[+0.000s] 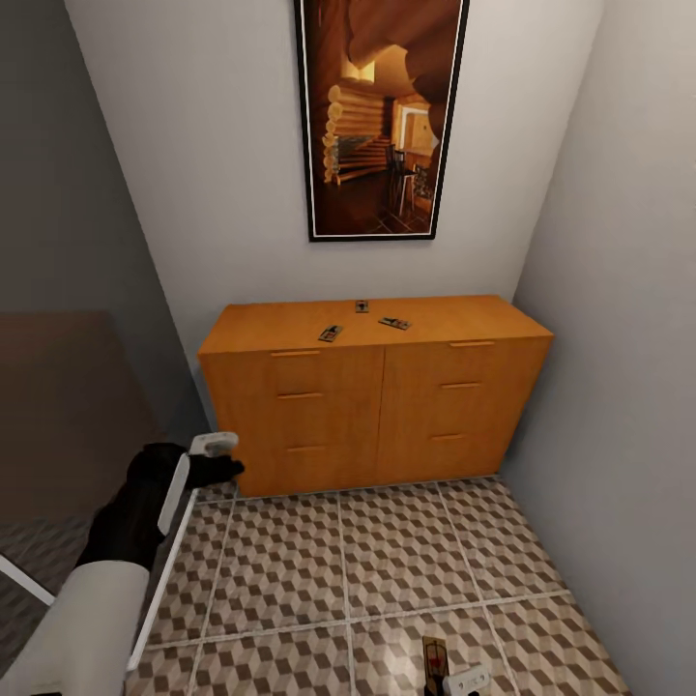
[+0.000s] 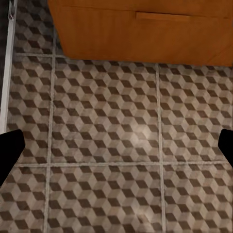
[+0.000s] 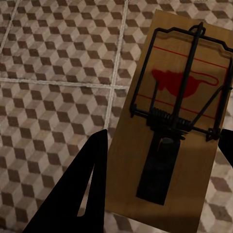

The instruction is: Take the four mousetraps from the cabinet in the bathroom and place them on the bathroom floor. Make sure all four end up on the same floor surface, and ensure that at least two of them are either under or directly next to the same bathroom sink.

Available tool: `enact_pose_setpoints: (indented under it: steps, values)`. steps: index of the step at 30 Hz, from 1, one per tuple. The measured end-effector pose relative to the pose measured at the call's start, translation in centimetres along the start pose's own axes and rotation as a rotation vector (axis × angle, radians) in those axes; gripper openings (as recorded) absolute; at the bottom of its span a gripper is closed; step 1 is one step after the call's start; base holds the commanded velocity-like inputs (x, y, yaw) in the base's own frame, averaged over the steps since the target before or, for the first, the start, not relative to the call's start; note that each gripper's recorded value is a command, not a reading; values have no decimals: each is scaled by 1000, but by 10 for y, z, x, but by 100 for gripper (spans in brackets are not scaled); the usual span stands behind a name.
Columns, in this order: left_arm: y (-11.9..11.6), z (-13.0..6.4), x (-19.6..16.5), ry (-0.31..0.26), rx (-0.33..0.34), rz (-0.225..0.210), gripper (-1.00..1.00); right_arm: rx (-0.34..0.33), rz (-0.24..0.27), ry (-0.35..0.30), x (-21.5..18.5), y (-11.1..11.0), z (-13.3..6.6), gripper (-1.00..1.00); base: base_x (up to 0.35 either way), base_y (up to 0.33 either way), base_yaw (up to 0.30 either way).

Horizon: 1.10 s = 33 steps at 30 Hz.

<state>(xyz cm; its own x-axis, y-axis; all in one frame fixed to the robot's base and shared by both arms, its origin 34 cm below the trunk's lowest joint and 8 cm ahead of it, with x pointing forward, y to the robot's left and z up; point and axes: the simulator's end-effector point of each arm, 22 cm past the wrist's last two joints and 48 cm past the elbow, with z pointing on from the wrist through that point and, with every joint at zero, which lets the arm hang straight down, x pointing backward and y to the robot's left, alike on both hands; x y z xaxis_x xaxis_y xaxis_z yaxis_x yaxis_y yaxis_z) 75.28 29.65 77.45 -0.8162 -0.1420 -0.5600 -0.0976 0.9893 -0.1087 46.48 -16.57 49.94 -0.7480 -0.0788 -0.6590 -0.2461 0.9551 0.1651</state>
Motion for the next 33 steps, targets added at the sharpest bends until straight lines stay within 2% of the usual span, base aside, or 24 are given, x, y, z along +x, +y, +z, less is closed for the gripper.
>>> enact_pose_setpoints:
  steps: [3,5,7,8,11,14,15,19,22,33]
  values:
    - [-7,0,-25,-4,-1,7,100,0,0,0,0,0,0,-100,0,0,0]
    - [-21,1,-32,-3,15,11,100,-1,0,0,0,0,0,-100,0,0,0]
    - [-52,3,-34,4,53,25,100,0,0,-1,0,0,0,-100,0,0,0]
    - [-71,4,-31,12,67,54,100,0,0,0,0,0,0,-100,0,0,0]
    - [-102,2,-29,13,70,165,100,2,0,1,0,-1,0,-100,0,0,0]
    - [-117,-4,-36,-11,68,227,100,2,-1,2,1,-1,0,-100,0,0,0]
    - [-121,-11,-44,-39,67,251,100,2,-1,1,0,-2,0,-100,0,0,0]
    - [-119,-23,-62,-88,56,273,100,2,0,3,1,-2,0,-100,0,0,0]
    - [-117,-27,-67,-102,52,278,100,2,0,5,1,-2,0,-100,0,0,0]
    - [-113,-31,-73,-119,47,279,100,2,0,5,1,-2,0,-100,0,0,0]
